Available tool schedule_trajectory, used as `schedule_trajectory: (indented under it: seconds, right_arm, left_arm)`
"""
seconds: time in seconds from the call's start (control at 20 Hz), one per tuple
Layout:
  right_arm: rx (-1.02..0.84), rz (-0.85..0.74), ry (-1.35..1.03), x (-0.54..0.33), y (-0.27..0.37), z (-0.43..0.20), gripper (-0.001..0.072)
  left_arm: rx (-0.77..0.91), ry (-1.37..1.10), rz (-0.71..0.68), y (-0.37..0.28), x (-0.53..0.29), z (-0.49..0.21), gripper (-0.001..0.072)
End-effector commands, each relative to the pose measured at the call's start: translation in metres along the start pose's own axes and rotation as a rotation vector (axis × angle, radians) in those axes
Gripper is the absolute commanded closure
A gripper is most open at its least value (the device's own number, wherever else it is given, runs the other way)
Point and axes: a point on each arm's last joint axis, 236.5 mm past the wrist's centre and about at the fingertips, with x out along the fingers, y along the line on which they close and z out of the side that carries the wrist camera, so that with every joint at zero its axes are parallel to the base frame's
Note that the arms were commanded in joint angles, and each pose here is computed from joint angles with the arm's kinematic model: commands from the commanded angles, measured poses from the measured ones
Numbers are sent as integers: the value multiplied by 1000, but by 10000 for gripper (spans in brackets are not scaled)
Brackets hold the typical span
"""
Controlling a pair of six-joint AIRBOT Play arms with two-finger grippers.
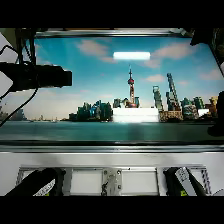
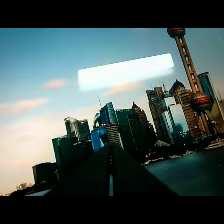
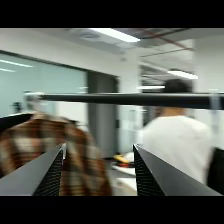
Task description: Fold the clothes and pants, and hang the long-sleeved shirts on hangers.
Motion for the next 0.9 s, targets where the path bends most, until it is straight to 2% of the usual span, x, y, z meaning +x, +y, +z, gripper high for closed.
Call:
schedule_trajectory:
  seconds: [0.0, 0.1, 0.2, 0.3, 0.45, 0.55, 0.85]
  right_arm:
    - [258, 624, 109, -37, 138, -19, 235]
    - [445, 921, 246, -72, 195, -43, 236]
    - [569, 1132, 435, -108, 242, -71, 236]
    - [594, 1281, 685, -151, 290, -106, 236]
    - [443, 1447, 1007, -230, 353, -154, 236]
    - [348, 1568, 1109, -281, 386, -166, 236]
    - [231, 1826, 1131, -370, 435, -150, 236]
  left_arm:
    - [1, 0, 0, 0, 0, 0, 690]
    - [0, 0, 0, 0, 0, 0, 691]
    - [0, 0, -2, 0, 0, 0, 690]
    - [7, 0, -9, -5, 0, 0, 690]
    - [39, -21, -46, -23, 0, 3, 690]
    - [56, -29, -65, -33, -1, 3, 691]
    - [61, -39, -73, -36, -1, 5, 690]
